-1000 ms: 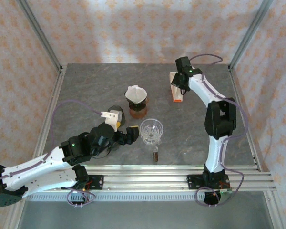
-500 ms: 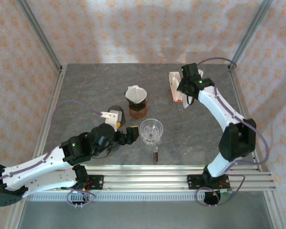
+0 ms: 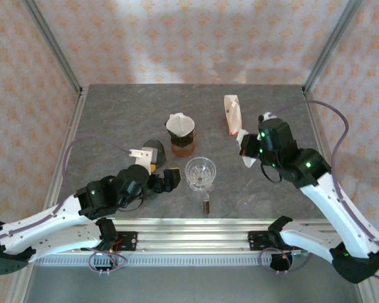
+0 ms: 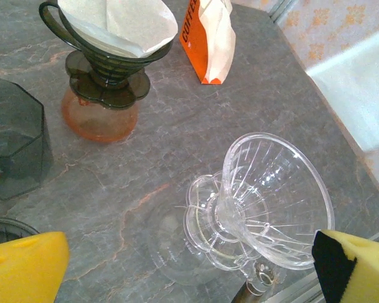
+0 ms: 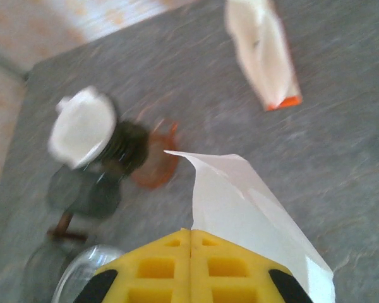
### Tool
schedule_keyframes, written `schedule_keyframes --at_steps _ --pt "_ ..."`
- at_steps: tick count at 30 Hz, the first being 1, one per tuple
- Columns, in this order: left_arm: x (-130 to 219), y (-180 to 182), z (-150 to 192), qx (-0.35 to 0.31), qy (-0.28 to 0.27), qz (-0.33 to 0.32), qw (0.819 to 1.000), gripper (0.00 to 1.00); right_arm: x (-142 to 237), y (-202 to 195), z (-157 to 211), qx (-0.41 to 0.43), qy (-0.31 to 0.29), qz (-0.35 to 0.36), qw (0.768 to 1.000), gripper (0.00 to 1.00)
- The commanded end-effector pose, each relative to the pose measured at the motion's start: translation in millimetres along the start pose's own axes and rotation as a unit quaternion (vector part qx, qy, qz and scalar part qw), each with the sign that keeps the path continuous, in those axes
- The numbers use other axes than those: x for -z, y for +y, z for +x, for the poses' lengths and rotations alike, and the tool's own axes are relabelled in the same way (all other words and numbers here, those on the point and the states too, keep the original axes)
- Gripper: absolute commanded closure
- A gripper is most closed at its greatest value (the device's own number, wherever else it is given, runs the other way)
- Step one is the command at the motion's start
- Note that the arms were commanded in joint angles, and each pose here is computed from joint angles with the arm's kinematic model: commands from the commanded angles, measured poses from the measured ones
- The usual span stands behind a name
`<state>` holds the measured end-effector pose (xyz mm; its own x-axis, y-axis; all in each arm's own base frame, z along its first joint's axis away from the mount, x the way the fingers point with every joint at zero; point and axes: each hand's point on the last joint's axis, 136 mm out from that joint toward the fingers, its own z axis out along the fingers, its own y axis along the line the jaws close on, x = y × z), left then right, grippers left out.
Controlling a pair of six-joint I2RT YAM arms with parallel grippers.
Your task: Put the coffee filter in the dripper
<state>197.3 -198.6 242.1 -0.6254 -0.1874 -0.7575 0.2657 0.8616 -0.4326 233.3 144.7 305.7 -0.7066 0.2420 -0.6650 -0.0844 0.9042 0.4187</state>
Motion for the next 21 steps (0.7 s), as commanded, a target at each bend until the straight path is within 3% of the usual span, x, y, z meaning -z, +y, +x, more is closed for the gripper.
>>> schedule_keyframes --at_steps 1,9,21 --pt "7.5 7.7 -4.4 0.005 -0.005 -0.018 1.0 0.0 28.8 10.3 33.6 0.026 0.064 -0.028 0.997 1.0" --pt "4.1 12.5 -0.9 0.004 -0.005 -0.028 1.0 0.0 48.6 45.3 57.6 0.061 0.116 -0.079 0.988 1.0" --pt "-3.6 6.1 4.6 0.0 0.01 -0.021 1.0 0.0 22.6 87.0 56.7 0.096 0.156 -0.078 0.98 1.0"
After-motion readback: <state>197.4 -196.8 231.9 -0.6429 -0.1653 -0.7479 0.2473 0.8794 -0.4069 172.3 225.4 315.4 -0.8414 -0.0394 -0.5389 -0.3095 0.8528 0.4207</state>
